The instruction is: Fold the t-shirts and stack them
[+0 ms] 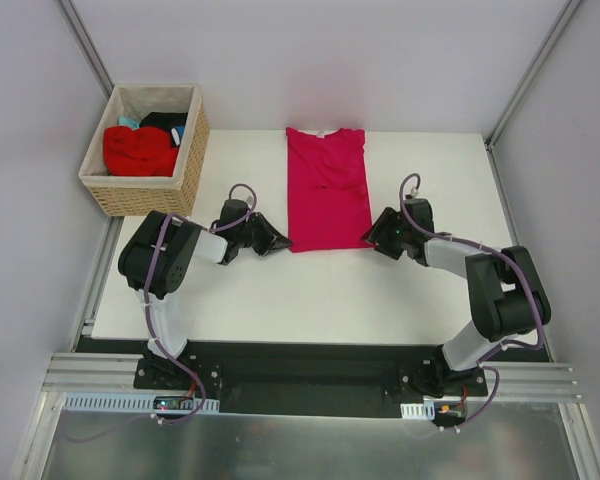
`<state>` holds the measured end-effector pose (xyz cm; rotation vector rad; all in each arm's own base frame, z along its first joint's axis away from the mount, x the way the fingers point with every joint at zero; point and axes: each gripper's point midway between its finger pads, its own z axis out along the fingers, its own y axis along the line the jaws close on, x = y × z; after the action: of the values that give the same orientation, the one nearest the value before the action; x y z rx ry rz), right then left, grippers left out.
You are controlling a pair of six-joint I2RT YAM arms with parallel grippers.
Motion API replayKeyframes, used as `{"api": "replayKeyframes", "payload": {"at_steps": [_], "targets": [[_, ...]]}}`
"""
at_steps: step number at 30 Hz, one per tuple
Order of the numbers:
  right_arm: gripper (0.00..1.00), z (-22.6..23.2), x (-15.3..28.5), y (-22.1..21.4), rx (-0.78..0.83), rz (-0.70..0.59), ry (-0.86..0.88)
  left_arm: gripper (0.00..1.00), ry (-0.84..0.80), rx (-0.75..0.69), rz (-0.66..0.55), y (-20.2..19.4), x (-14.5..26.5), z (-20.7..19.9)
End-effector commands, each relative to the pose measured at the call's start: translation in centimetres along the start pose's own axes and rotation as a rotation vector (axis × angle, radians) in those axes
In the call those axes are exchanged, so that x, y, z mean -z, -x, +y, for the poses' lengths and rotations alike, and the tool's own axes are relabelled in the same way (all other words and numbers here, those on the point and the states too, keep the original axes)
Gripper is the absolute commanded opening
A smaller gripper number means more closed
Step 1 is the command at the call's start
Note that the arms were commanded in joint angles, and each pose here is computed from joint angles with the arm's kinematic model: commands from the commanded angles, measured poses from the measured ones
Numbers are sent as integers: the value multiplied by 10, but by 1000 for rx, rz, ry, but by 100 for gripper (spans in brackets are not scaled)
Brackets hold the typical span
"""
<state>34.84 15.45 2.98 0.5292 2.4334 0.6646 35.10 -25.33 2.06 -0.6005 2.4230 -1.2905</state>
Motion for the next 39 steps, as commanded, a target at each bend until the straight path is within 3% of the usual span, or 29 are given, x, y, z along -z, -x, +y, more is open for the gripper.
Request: {"api": "replayKeyframes", "payload": {"at_steps": [1,11,26,32,34,39], "targets": [[58,-41,-4,-25,17,74,-167,0,43,10,-3,-1,5,16],[56,-36,-7,-14,31,49,-168,0,36,8,-9,4,11,15],[47,-24,-24,-39,37,109,-145,0,39,18,-7,5,9,19],[23,-26,-23,-41,37,109,-153,0,44,23,-8,5,10,22],[2,-29,-21,-42,36,112,-162,0,43,23,-9,5,10,22],[1,-26,-18,-38,40,94,-161,0,37,21,-11,5,11,21]]}}
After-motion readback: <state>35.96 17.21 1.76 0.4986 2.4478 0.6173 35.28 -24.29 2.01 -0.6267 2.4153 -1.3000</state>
